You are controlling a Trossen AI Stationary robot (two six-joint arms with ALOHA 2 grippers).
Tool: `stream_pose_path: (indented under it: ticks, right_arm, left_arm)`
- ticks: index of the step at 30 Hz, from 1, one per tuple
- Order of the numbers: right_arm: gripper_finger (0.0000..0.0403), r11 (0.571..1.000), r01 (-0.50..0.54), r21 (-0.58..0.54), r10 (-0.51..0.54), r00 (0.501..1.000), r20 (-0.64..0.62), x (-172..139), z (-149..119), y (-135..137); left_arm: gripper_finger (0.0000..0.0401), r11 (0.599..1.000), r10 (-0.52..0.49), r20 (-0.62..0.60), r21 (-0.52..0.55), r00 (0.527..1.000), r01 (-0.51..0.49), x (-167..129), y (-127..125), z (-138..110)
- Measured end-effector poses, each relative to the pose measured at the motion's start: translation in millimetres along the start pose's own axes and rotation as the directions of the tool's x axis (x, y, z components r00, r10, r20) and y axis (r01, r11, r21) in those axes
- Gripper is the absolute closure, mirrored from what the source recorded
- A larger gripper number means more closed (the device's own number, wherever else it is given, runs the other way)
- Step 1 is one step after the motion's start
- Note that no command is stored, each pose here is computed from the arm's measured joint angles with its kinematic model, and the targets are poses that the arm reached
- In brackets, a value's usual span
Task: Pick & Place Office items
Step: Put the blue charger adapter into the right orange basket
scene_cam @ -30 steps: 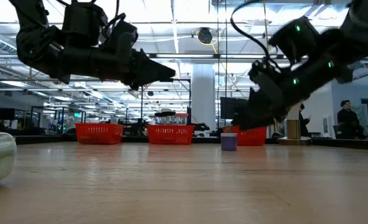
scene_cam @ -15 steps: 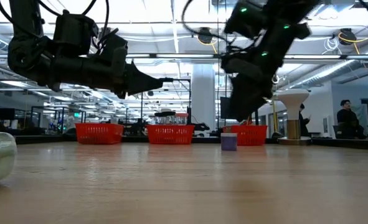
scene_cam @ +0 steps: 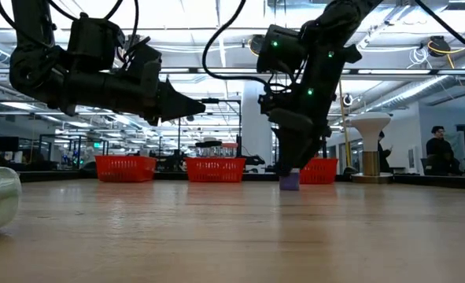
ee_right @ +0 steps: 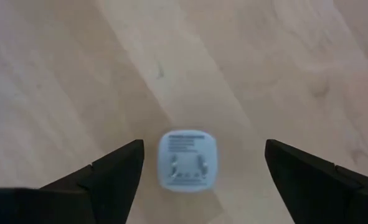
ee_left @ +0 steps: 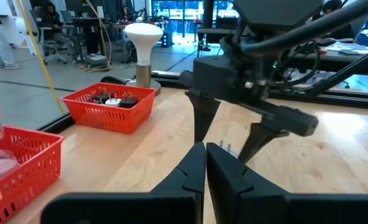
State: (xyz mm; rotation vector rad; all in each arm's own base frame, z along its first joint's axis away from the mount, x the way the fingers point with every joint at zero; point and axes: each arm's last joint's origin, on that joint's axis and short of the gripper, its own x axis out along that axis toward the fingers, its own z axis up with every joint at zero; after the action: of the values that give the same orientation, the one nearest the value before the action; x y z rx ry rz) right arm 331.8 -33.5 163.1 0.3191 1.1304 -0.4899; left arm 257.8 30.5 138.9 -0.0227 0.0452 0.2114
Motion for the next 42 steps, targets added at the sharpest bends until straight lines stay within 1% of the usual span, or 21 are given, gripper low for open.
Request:
stream_pose_path:
  ticks: [4, 7, 12, 15, 17, 20, 22, 24, 26, 30, 32, 35, 40, 42]
  right_arm:
    - [0.0108, 1.0, 0.01, 0.001, -0.01, 1.0, -0.015, 5.2, -0.5, -1.6]
    - [0.0139, 1.0, 0.01, -0.006, -0.01, 1.0, -0.018, 4.9, -0.7, -1.7]
    - [0.0212, 1.0, 0.007, -0.012, -0.007, 1.0, -0.013, 5.0, -0.1, -1.3]
    - [0.026, 1.0, 0.002, -0.01, -0.002, 1.0, -0.002, 2.8, 0.9, -1.3]
    - [0.0282, 1.0, -0.003, -0.017, 0.003, 1.0, 0.005, -2.2, 1.9, -2.9]
    - [0.0282, 1.0, -0.01, 0.007, 0.009, 0.999, 0.043, -20.0, 7.4, -13.5]
    - [0.0282, 0.998, 0.001, 0.065, -0.005, 0.998, 0.07, -37.4, 14.0, -29.5]
    - [0.0282, 0.989, 0.039, 0.143, -0.055, 0.993, 0.106, -56.4, 21.9, -51.2]
    - [0.0282, 0.971, 0.082, 0.226, -0.116, 0.983, 0.139, -73.3, 30.5, -76.4]
    - [0.0282, 0.926, 0.128, 0.355, -0.203, 0.962, 0.181, -90.8, 46.9, -124.5]
    - [0.0282, 0.905, 0.14, 0.402, -0.227, 0.957, 0.178, -90.7, 51.8, -144.3]
    - [0.0282, 0.88, 0.143, 0.453, -0.223, 0.967, 0.127, -76.0, 52.1, -165.5]
    - [0.0282, 0.853, 0.148, 0.501, -0.209, 0.976, 0.067, -53.2, 52.7, -180.2]
    - [0.0282, 0.851, 0.133, 0.508, -0.193, 0.979, 0.068, -46.3, 54.3, -182.1]
  left_arm:
    - [0.0394, 1.0, 0.0, -0.001, -0.001, 1.0, 0.0, 0.0, 0.0, -0.1]
    - [0.0398, 1.0, 0.0, -0.001, -0.001, 1.0, 0.0, 0.0, 0.0, -0.1]
    - [0.0386, 1.0, 0.0, 0.0, -0.001, 1.0, 0.0, 0.0, 0.0, 0.0]
    - [0.0392, 1.0, 0.0, -0.001, -0.001, 1.0, 0.0, 0.0, 0.0, -0.1]
    - [0.0398, 1.0, 0.0, -0.001, -0.001, 1.0, 0.0, 0.0, 0.0, -0.1]
    - [0.0394, 1.0, 0.0, 0.0, -0.005, 1.0, 0.0, 0.0, 0.0, -0.1]
    - [0.0388, 1.0, 0.0, 0.001, -0.007, 1.0, 0.0, 0.1, 0.0, 0.1]
    - [0.0386, 1.0, 0.0, 0.005, -0.009, 1.0, 0.001, 0.1, 0.0, 0.5]
    - [0.039, 1.0, -0.001, 0.006, -0.013, 1.0, 0.001, 0.1, 0.0, 0.6]
    - [0.0398, 1.0, -0.001, 0.008, -0.015, 1.0, 0.001, 0.1, 0.0, 0.8]
    - [0.0392, 1.0, -0.001, 0.009, -0.017, 1.0, 0.001, 0.1, -0.1, 0.8]
    - [0.0386, 1.0, -0.001, 0.01, -0.017, 1.0, 0.001, 0.1, -0.1, 1.0]
    - [0.0397, 1.0, -0.002, 0.012, -0.017, 1.0, 0.002, 0.1, -0.1, 1.2]
    - [0.0398, 1.0, -0.006, 0.012, -0.017, 1.0, 0.006, 0.1, -0.2, 1.2]
